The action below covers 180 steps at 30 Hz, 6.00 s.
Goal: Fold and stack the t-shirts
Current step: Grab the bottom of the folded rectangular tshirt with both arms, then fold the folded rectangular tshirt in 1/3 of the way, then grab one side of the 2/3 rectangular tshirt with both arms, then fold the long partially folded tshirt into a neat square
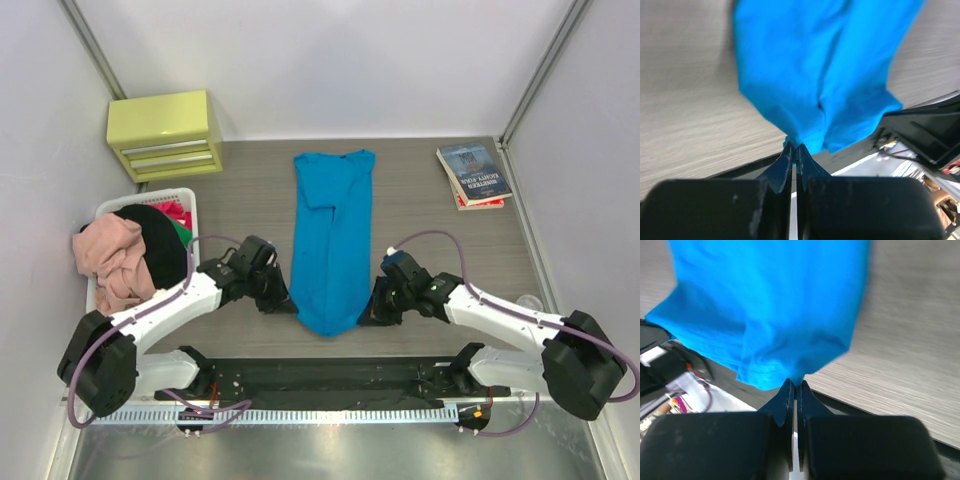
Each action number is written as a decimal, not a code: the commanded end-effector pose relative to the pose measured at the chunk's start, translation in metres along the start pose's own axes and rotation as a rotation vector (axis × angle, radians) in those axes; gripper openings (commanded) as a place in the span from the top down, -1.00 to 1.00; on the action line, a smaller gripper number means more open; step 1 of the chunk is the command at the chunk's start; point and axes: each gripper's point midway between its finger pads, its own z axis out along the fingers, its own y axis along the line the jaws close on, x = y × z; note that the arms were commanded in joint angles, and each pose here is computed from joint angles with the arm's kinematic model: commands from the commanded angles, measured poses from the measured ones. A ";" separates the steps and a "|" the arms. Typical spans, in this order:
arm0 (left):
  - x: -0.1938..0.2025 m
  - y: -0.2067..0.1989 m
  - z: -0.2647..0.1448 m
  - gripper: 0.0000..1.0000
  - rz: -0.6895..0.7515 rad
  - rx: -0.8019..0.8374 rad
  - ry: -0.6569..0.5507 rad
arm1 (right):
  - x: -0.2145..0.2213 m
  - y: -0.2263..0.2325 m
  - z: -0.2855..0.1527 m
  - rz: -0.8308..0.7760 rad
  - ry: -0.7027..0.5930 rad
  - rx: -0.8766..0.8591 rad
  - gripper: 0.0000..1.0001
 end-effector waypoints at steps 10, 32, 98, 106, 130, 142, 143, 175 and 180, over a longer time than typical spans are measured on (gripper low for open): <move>-0.096 -0.062 -0.031 1.00 0.154 0.087 -0.200 | -0.125 0.059 -0.054 -0.078 -0.305 -0.064 0.97; -0.217 -0.077 0.014 1.00 0.118 0.135 -0.302 | -0.243 0.047 -0.016 -0.129 -0.395 0.059 0.98; -0.153 -0.005 0.047 -0.06 -0.001 0.058 -0.197 | -0.172 -0.017 0.024 -0.037 -0.315 0.078 -0.30; -0.162 0.003 0.060 0.04 0.000 0.012 -0.193 | -0.179 -0.014 0.037 -0.022 -0.306 0.066 -0.15; -0.081 0.036 0.048 0.99 -0.048 -0.048 -0.129 | -0.088 -0.088 0.034 -0.014 -0.097 0.219 0.97; -0.039 0.010 -0.039 1.00 -0.055 -0.016 -0.209 | -0.067 -0.041 -0.028 0.021 -0.151 0.061 0.97; -0.042 0.005 -0.047 0.99 -0.049 -0.004 -0.235 | -0.067 -0.038 -0.033 0.029 -0.155 0.063 0.97; -0.277 -0.090 -0.046 0.99 0.012 0.079 -0.539 | -0.314 0.069 -0.034 -0.056 -0.445 0.045 0.97; -0.296 -0.093 -0.041 1.00 0.003 0.094 -0.542 | -0.342 0.088 -0.028 -0.069 -0.458 0.000 0.97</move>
